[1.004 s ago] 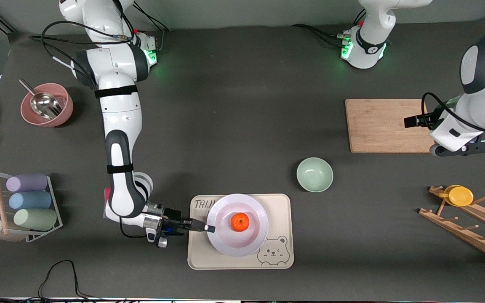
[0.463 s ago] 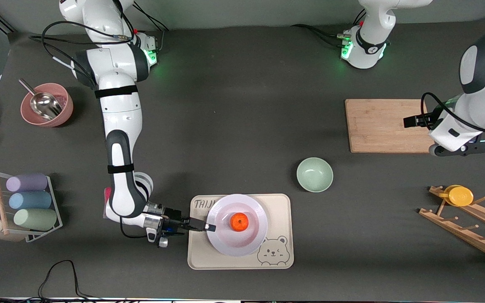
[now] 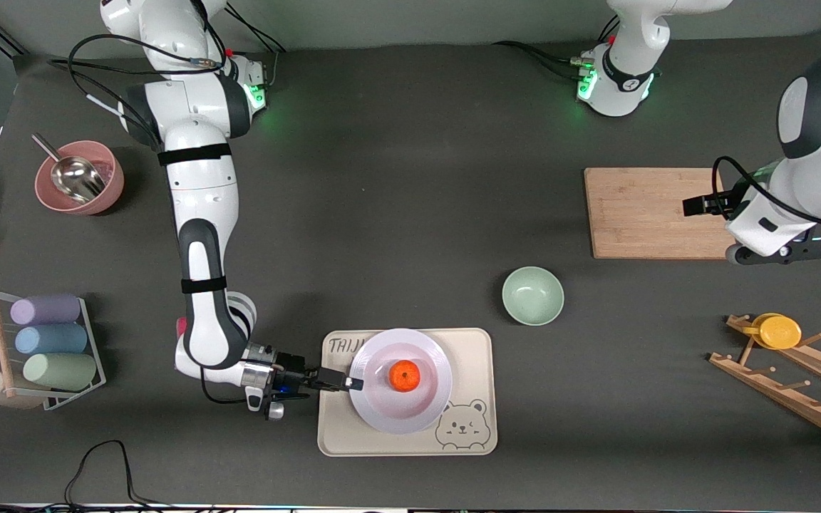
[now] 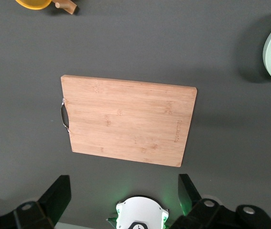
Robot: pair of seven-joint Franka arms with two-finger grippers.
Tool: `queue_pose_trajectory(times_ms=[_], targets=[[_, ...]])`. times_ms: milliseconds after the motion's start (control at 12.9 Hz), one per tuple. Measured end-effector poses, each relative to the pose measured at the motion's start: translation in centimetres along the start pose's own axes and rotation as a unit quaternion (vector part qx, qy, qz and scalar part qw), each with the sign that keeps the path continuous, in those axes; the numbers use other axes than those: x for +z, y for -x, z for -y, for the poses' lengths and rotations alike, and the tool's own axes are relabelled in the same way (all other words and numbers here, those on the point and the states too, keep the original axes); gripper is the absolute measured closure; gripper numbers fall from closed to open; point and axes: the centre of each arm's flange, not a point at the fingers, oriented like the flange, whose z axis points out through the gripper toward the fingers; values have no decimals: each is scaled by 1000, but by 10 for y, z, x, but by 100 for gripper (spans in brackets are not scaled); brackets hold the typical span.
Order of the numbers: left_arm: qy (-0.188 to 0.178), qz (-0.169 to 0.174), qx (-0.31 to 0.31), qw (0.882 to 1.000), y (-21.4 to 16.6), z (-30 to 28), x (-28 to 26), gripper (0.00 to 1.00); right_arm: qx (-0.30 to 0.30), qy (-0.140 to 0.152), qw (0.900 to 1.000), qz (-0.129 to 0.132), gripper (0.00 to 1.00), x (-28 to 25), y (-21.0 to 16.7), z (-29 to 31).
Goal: Place orange and plate with both arms
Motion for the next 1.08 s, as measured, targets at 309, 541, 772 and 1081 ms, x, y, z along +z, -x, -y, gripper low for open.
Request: queue_pose_trajectory(times_ms=[309, 541, 772, 1081], targets=[[0, 1, 0, 1000, 0, 0, 0, 0, 17, 76, 996, 37, 41, -72, -27, 38], [0, 2, 0, 1000, 0, 0, 1, 0, -6, 153, 982, 107, 27, -142, -34, 90], [0, 2, 0, 1000, 0, 0, 0, 0, -36, 221, 960, 169, 0, -218, -28, 154], [6, -18, -7, 1000, 15, 9, -22, 0, -28, 374, 911, 174, 0, -318, -8, 249]])
